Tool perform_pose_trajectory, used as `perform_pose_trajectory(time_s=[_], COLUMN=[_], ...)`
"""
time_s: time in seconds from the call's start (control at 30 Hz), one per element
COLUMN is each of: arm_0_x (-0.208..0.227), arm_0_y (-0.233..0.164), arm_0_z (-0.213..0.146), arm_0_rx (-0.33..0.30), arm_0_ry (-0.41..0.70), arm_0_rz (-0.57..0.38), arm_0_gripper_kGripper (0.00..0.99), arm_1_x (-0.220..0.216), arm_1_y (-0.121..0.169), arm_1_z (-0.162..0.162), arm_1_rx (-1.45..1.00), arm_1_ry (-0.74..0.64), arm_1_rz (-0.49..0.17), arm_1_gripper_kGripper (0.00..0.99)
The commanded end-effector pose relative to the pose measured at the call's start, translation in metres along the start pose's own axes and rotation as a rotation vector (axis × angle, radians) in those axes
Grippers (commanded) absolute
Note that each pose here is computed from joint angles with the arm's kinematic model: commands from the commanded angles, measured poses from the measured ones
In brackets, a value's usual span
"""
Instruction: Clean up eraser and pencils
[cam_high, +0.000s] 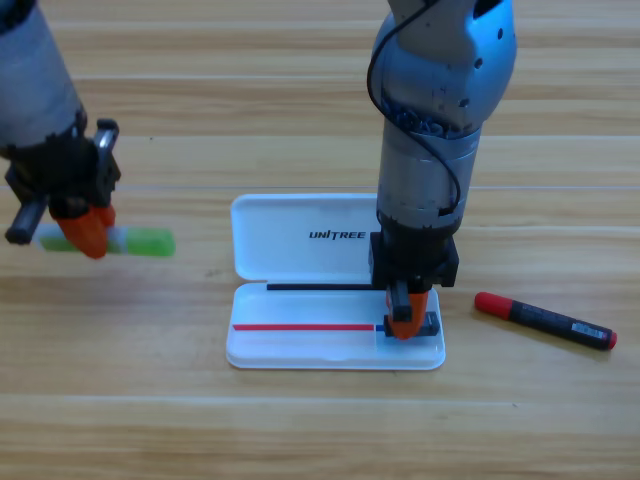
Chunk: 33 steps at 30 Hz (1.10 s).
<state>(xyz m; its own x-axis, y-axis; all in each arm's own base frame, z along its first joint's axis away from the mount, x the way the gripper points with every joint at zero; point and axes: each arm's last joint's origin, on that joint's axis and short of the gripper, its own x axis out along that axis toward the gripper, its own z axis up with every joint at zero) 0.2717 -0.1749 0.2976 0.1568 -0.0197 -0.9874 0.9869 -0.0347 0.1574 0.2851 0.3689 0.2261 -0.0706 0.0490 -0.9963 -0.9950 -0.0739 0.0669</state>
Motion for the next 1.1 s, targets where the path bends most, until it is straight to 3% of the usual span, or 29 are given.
perform_pose_trajectory(time_s=[0.03, 0.1, 0.23, 0.27, 0.47, 0.63, 0.9, 1.0, 1.1], arm_0_x=[-0.013, -0.013, -0.012, -0.013, -0.014, -0.016, -0.016, -0.008, 0.0], arm_0_y=[-0.008, -0.009, -0.01, -0.011, -0.011, -0.01, -0.01, -0.009, -0.009], arm_0_z=[0.01, 0.011, 0.011, 0.012, 0.015, 0.021, 0.053, 0.069, 0.084], arm_0_rx=[0.023, 0.022, 0.022, 0.023, 0.026, 0.028, 0.05, 0.066, 0.078], arm_0_ry=[0.004, 0.004, 0.005, 0.005, -0.001, -0.015, -0.056, -0.063, -0.07], arm_0_rz=[0.003, 0.0, -0.005, -0.005, 0.001, 0.008, 0.01, -0.005, -0.019], arm_0_gripper_kGripper=[0.011, 0.011, 0.011, 0.011, 0.011, 0.011, 0.009, 0.009, 0.009], arm_1_x=[0.03, 0.031, 0.032, 0.032, 0.026, -0.013, -0.087, -0.08, -0.054], arm_1_y=[0.0, -0.001, -0.002, -0.003, -0.001, 0.015, 0.071, 0.058, 0.027], arm_1_z=[0.007, 0.006, 0.006, 0.005, 0.004, -0.008, -0.081, -0.104, -0.118], arm_1_rx=[-0.011, -0.008, -0.002, 0.0, 0.0, -0.001, 0.053, 0.125, 0.211], arm_1_ry=[0.065, 0.066, 0.069, 0.069, 0.062, 0.025, -0.026, -0.007, 0.034], arm_1_rz=[0.048, 0.049, 0.05, 0.05, 0.043, 0.029, 0.001, 0.012, -0.001], arm_1_gripper_kGripper=[0.0, 0.054, 0.692, 0.781, 0.821, 0.848, 0.862, 0.862, 0.862])
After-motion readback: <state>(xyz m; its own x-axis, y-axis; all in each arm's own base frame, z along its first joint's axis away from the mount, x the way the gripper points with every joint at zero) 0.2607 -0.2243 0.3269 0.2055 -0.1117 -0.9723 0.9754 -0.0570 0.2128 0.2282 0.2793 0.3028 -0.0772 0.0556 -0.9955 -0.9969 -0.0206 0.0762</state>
